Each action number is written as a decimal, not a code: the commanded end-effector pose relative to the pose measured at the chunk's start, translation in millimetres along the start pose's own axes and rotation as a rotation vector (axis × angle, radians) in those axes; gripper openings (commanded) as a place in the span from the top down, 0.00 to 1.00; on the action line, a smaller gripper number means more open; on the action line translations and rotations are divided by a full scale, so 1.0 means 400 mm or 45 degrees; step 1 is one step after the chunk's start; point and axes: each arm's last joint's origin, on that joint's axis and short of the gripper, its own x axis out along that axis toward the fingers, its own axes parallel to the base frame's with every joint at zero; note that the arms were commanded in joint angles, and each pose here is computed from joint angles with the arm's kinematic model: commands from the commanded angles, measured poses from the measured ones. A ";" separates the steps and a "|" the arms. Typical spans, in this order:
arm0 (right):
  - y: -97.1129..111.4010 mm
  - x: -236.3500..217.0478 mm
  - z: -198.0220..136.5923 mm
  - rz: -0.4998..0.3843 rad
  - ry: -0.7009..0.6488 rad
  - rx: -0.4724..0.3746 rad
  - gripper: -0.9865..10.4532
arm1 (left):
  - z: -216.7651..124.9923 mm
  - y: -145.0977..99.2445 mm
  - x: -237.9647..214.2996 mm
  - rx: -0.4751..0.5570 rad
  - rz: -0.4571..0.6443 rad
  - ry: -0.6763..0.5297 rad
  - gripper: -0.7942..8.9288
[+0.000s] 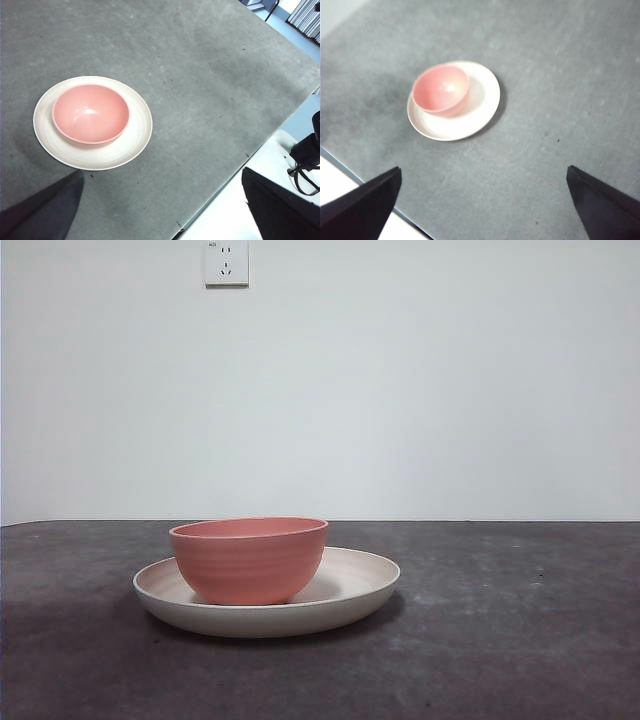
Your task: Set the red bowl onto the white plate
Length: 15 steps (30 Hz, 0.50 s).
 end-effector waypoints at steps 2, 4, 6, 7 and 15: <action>0.002 -0.011 0.001 0.005 -0.027 -0.017 0.37 | 0.006 -0.003 -0.004 0.013 -0.012 -0.016 0.40; 0.003 -0.011 0.001 0.013 -0.026 -0.012 0.37 | 0.006 -0.003 -0.004 0.013 -0.012 -0.016 0.40; 0.003 -0.010 0.001 0.014 -0.025 -0.004 0.37 | 0.006 -0.003 -0.004 0.013 -0.012 -0.016 0.41; 0.003 -0.010 0.002 0.014 -0.025 -0.002 0.39 | 0.006 -0.003 -0.004 0.013 -0.012 -0.016 0.42; 0.003 -0.010 0.002 0.015 -0.025 0.002 0.89 | 0.006 -0.003 -0.004 0.008 -0.012 -0.016 0.89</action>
